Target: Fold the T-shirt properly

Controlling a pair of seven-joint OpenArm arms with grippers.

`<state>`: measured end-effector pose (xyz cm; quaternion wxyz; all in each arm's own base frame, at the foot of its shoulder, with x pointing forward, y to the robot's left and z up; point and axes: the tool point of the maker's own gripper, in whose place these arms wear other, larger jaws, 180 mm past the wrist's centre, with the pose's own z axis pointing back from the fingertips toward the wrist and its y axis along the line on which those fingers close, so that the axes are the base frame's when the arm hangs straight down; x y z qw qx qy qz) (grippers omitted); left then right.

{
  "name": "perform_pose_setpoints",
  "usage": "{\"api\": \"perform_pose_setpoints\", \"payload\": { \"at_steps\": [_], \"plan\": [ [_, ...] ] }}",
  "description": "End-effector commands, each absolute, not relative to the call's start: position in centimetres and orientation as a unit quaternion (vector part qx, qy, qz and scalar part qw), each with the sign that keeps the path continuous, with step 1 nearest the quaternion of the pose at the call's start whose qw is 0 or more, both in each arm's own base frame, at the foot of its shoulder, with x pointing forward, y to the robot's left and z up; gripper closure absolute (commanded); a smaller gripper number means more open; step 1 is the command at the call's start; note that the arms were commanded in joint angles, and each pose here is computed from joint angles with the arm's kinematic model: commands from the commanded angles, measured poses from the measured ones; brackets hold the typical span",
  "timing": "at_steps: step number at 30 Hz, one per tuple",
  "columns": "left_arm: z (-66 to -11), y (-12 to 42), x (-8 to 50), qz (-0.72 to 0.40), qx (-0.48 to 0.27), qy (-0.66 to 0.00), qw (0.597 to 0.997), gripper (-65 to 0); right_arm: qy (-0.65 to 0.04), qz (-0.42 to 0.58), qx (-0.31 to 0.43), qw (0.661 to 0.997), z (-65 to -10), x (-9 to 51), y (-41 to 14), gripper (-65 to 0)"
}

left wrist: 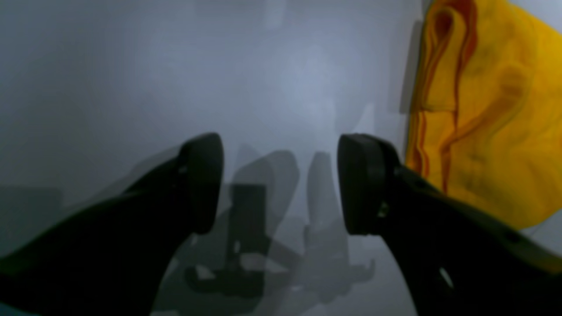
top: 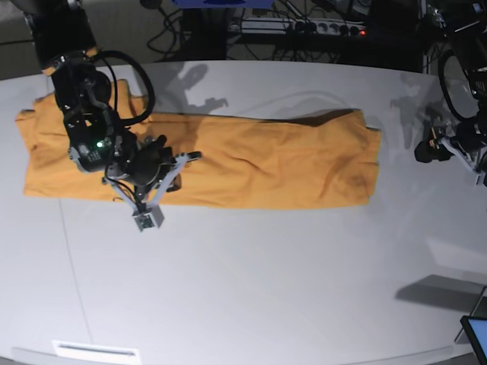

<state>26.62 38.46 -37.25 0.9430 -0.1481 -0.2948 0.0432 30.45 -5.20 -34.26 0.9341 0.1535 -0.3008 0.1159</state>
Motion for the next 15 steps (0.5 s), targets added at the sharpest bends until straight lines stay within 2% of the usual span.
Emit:
{"api": "perform_pose_setpoints", "payload": {
  "at_steps": [1, 5, 15],
  "plan": [
    [-35.1, 39.4, 27.9, 0.033, -0.138, -0.323, 0.936, -40.1, -0.330, 0.111, 0.136, 0.928, -33.0, 31.9, -6.4, 0.0],
    [-35.0, 39.4, 27.9, 0.031, -0.138, -0.324, 0.935, -40.1, -0.315, 0.086, 0.086, 0.941, -34.8, 32.8, -10.2, 0.0],
    [-35.9, 38.3, 27.8, 0.038, -0.153, -0.324, 0.933, -40.1, -0.297, 0.007, 0.033, 0.954, -38.7, 33.3, -17.3, 0.0]
  ]
}}
